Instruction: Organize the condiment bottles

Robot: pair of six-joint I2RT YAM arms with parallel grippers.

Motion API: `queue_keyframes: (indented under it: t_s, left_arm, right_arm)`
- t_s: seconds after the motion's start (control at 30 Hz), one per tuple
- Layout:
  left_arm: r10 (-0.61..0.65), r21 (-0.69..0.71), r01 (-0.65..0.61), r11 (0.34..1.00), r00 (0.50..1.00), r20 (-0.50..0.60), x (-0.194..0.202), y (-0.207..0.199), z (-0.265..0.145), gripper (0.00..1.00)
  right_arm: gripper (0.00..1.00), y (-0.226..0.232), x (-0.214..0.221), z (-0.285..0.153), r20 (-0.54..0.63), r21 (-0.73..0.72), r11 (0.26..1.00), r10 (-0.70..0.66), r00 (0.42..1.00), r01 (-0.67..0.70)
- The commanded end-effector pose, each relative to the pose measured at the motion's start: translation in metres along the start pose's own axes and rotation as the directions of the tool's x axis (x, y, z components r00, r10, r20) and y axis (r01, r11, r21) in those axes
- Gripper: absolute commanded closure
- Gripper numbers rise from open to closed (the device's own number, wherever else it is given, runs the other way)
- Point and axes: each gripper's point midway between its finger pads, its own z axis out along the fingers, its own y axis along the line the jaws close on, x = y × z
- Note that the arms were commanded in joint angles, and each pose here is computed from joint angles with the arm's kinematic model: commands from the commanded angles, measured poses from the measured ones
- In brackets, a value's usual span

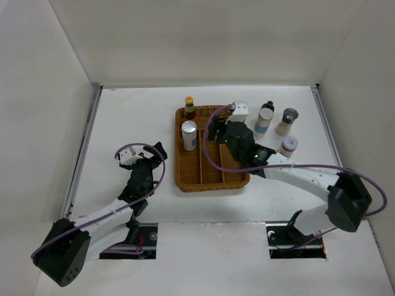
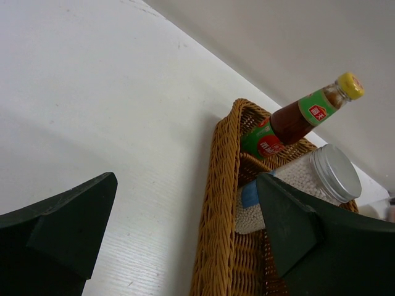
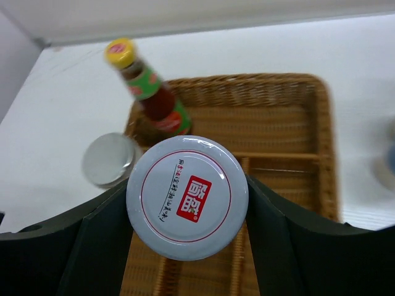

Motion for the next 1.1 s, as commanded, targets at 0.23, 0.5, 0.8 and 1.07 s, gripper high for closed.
queue_keyframes:
  t_s: [0.23, 0.5, 0.8, 1.07]
  left_arm:
    - [-0.045, 0.04, 0.044, 0.998, 0.999, 0.02, -0.009, -0.007, 0.0, 0.0]
    - [-0.05, 0.052, 0.05, 0.997, 0.999, 0.016, -0.009, -0.01, -0.001, 0.0]
    - [-0.043, 0.05, 0.043, 0.998, 0.999, 0.008, -0.006, -0.01, 0.001, 0.0]
    - [-0.047, 0.075, 0.048, 0.996, 0.999, -0.004, -0.005, -0.016, -0.001, 0.0]
  right_arm:
    - [0.45, 0.047, 0.02, 0.052, 0.017, -0.108, 0.991, 0.075, 0.997, -0.073]
    - [0.42, 0.027, 0.064, 0.074, -0.015, -0.025, 0.999, 0.026, 1.0, -0.026]
    - [0.39, 0.02, 0.06, 0.084, 0.024, 0.018, 1.0, -0.012, 1.0, 0.011]
    - [0.16, 0.019, 0.056, 0.074, 0.002, 0.033, 0.999, -0.003, 1.0, 0.003]
